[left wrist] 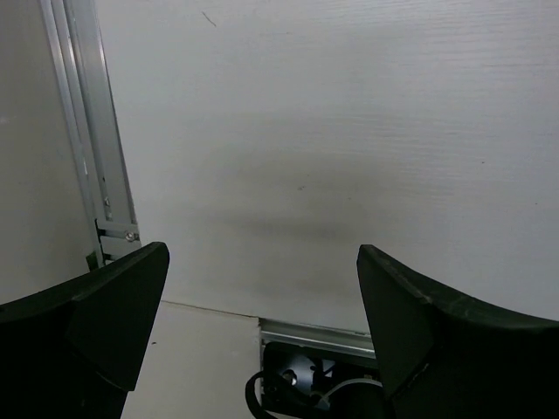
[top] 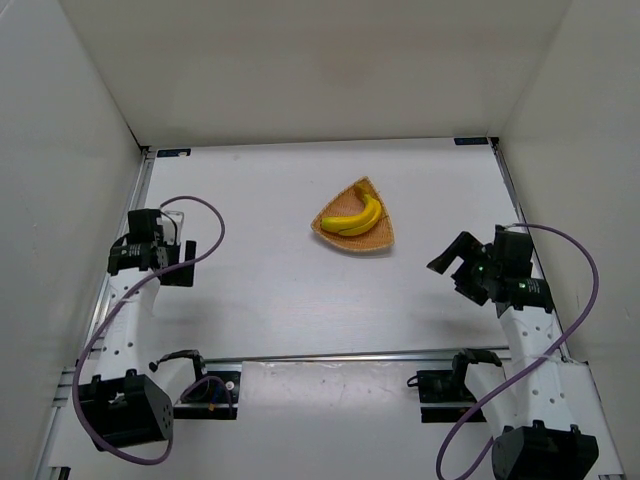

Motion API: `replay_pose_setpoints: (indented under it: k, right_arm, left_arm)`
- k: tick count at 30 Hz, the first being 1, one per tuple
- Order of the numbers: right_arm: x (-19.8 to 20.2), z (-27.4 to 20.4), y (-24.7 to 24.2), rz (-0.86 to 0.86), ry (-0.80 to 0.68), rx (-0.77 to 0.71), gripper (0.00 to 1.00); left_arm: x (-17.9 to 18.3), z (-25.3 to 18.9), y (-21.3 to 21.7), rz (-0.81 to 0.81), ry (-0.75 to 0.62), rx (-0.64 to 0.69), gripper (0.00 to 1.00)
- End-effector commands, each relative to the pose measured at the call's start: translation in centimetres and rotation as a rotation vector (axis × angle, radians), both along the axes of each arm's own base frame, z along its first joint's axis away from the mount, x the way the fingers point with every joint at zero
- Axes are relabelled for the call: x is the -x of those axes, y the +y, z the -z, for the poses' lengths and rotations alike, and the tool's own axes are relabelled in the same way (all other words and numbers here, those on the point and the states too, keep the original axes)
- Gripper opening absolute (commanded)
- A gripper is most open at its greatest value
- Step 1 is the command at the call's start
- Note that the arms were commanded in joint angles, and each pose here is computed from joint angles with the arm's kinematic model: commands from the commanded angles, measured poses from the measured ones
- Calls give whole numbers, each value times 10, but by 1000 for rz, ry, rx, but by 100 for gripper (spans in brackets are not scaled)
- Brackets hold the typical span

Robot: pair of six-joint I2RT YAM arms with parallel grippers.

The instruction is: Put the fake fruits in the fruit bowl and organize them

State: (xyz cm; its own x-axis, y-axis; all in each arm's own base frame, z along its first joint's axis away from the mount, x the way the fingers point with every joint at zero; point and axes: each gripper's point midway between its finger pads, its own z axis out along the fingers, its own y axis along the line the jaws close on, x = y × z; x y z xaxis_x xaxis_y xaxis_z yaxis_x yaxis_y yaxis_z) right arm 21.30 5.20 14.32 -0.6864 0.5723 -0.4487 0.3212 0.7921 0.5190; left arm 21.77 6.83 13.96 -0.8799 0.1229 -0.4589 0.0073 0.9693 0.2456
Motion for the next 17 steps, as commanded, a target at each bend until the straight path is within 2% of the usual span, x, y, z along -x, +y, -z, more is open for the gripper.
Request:
replay_pose_setpoints:
  k: [1,7,17]
  right_arm:
    - [-3,-4,7,-23,-22,-40,100]
    - [2,8,9,-28,16,-50,100]
    - [6,19,10,-56,31,-42,100]
  left_arm:
    - [-9,-7,-10,0,-90,67,100]
    - [-16,-7,-2,-91,-90,65,100]
    - [-24,-13,-12,-73,-127,125,100]
